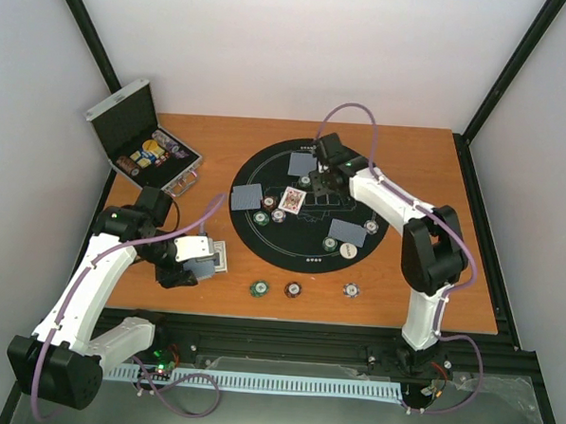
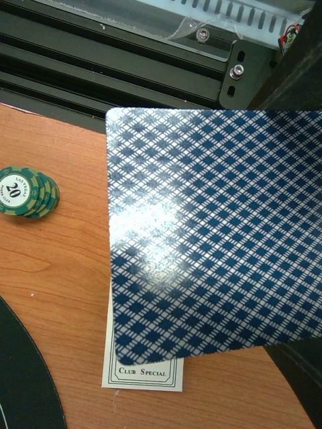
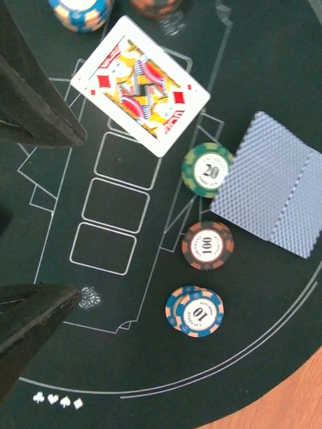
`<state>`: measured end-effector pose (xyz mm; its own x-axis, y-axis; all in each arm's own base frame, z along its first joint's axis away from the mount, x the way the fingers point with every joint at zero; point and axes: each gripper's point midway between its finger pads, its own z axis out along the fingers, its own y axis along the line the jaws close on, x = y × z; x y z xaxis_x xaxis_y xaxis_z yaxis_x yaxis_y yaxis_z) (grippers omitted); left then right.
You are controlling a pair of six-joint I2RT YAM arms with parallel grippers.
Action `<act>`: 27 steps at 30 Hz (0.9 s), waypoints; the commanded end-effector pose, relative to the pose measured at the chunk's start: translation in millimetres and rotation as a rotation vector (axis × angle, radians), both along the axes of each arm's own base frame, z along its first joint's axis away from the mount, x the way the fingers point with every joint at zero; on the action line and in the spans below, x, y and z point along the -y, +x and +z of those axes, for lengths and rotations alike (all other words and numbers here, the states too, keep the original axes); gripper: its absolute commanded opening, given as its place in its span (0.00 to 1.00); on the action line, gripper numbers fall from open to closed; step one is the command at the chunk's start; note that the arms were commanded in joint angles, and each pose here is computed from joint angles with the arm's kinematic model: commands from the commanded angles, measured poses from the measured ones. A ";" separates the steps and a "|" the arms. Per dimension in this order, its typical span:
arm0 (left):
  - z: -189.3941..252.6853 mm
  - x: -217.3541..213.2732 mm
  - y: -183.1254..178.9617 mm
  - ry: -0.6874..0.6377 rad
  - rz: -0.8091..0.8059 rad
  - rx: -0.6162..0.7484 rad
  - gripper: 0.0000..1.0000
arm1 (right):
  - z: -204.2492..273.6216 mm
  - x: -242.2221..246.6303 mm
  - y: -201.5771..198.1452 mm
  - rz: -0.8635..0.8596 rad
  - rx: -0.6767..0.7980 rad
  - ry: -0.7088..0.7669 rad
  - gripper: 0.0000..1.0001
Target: Distribute texas hold em gaming equipment
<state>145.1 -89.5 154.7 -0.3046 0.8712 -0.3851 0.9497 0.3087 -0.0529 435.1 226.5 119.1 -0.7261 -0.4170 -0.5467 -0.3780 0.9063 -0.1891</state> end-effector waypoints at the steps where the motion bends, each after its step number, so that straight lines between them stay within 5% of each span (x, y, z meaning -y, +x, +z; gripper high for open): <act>1: 12.1 5.0 3.4 -0.034 0.009 0.026 0.01 | 11.3 -17.9 -4.6 -0.079 -0.112 0.307 0.55; 15: 12.9 3.3 6.9 -0.022 0.013 0.033 0.01 | -72.4 -17.5 41.3 -0.175 -0.270 0.312 0.29; 27: 10.3 4.4 10.7 -0.022 0.011 0.025 0.01 | -102.0 -23.0 59.2 -0.194 -0.288 0.297 0.23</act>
<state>146.2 -89.5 152.1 -0.3178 0.8704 -0.3760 0.9464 0.3154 -0.0698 489.5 250.8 32.0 -0.9018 -0.1303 -0.4120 -0.2201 0.9590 0.1784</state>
